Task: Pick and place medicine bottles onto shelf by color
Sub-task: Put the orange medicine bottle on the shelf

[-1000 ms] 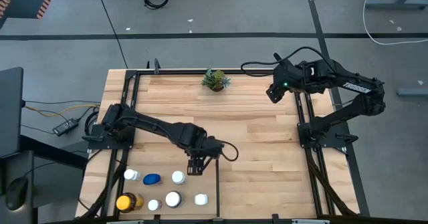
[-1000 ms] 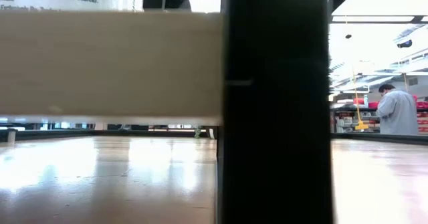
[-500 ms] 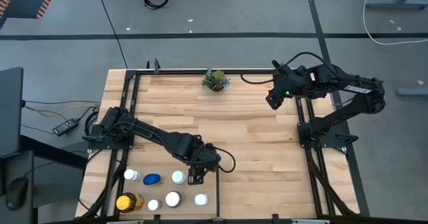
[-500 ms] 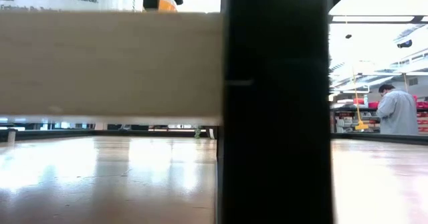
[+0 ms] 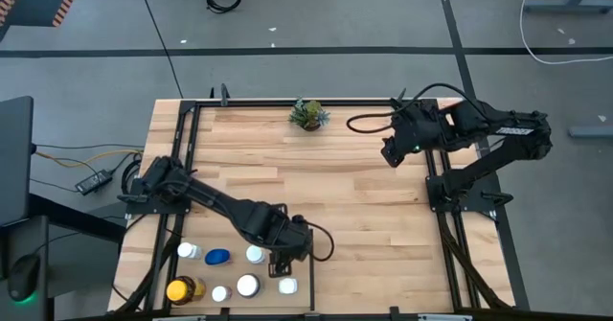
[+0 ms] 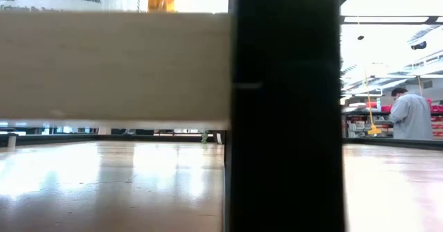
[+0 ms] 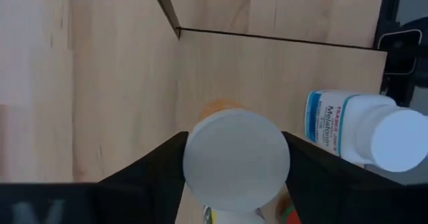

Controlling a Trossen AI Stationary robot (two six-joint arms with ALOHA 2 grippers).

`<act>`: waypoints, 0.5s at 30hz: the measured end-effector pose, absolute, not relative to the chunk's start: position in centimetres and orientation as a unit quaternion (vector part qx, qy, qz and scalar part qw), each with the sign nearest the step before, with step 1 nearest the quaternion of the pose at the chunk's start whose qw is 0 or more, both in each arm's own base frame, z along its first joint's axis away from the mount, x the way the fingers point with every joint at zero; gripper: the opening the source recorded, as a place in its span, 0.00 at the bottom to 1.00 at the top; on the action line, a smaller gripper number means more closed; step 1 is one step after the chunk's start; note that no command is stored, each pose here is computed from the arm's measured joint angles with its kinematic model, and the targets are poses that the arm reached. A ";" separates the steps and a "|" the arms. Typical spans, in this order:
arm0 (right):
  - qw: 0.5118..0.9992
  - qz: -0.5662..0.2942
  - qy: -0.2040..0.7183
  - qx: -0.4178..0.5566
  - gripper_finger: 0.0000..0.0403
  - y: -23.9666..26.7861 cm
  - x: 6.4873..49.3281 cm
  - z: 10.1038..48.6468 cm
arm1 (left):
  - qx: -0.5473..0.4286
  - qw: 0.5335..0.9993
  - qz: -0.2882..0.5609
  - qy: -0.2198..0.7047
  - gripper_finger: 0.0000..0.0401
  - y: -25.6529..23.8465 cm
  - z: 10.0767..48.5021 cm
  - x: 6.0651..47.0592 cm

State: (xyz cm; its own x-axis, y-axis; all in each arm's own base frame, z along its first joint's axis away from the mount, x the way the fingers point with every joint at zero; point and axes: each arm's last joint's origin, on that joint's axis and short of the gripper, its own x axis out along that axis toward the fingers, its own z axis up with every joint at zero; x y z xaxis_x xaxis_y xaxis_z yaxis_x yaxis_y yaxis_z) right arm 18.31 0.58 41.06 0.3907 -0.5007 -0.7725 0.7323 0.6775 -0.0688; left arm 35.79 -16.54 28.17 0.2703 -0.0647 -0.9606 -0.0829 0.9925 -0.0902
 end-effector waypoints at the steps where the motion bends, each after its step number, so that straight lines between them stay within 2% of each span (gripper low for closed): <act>1: 0.822 -0.376 0.402 0.143 0.79 0.7 18.3 41.1 | -0.062 0.795 0.009 0.603 0.58 -16.7 28.2 35.7; 5: 0.825 -0.377 0.395 0.144 0.79 1.1 18.3 41.1 | -0.059 0.799 0.018 0.599 0.59 -17.2 28.2 35.5; 11: 0.827 -0.377 0.388 0.150 0.79 1.4 18.3 41.1 | -0.067 0.806 0.017 0.587 0.54 -17.6 28.1 35.7; 15: 0.827 -0.379 0.387 0.152 0.79 1.4 18.3 41.1 | -0.071 0.813 0.030 0.578 0.54 -17.6 28.1 35.9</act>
State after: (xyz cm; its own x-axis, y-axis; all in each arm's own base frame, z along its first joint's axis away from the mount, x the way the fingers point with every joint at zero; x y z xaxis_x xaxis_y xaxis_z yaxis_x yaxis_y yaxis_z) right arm 18.25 1.42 41.11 0.4131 -0.5078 -0.7560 0.7440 0.6669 -0.0414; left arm 35.86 -17.60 28.13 0.3308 -0.0327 -0.9431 -0.1305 0.9882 -0.0800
